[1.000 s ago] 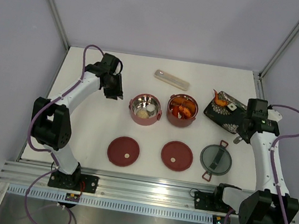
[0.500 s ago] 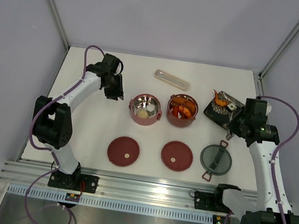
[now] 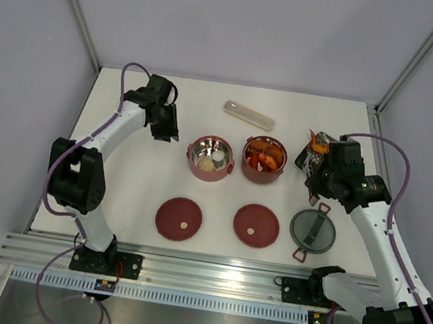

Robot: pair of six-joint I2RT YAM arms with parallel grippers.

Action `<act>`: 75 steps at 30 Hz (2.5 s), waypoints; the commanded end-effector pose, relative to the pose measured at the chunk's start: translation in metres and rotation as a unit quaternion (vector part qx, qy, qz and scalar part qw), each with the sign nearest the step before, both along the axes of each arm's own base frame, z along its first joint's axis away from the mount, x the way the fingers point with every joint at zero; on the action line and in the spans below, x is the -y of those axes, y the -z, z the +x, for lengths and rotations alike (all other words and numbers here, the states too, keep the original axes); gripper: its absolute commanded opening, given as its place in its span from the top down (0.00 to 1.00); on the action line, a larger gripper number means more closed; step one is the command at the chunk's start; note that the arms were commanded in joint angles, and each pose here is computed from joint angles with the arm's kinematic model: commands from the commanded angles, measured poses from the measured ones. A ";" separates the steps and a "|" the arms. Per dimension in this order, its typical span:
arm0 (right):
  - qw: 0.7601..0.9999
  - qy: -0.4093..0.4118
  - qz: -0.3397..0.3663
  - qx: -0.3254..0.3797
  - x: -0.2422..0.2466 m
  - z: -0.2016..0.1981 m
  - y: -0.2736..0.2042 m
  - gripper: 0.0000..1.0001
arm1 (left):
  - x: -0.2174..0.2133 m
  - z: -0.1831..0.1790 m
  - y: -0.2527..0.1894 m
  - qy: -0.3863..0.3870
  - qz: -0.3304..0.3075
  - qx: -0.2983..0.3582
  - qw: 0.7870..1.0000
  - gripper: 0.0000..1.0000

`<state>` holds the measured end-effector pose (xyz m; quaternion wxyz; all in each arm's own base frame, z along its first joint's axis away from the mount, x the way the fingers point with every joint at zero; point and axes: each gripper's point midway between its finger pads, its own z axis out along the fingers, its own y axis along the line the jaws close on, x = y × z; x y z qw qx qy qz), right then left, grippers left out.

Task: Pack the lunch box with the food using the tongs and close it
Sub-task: Place the clamp at the center of the board.

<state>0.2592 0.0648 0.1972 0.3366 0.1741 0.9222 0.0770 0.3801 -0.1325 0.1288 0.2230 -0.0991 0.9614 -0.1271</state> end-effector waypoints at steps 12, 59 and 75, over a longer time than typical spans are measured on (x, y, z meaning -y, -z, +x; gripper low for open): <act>0.999 -0.002 0.018 -0.043 -0.022 -0.006 0.045 1.00 | 0.007 0.008 -0.012 0.003 -0.029 0.014 0.999 0.67; 0.983 -0.036 -0.105 0.146 -0.007 0.304 0.007 1.00 | -0.018 0.007 -0.019 -0.019 -0.014 0.018 1.000 0.67; 0.990 -0.045 -0.115 0.072 -0.001 0.342 0.109 0.82 | -0.022 -0.002 -0.016 -0.027 -0.010 0.009 1.000 0.67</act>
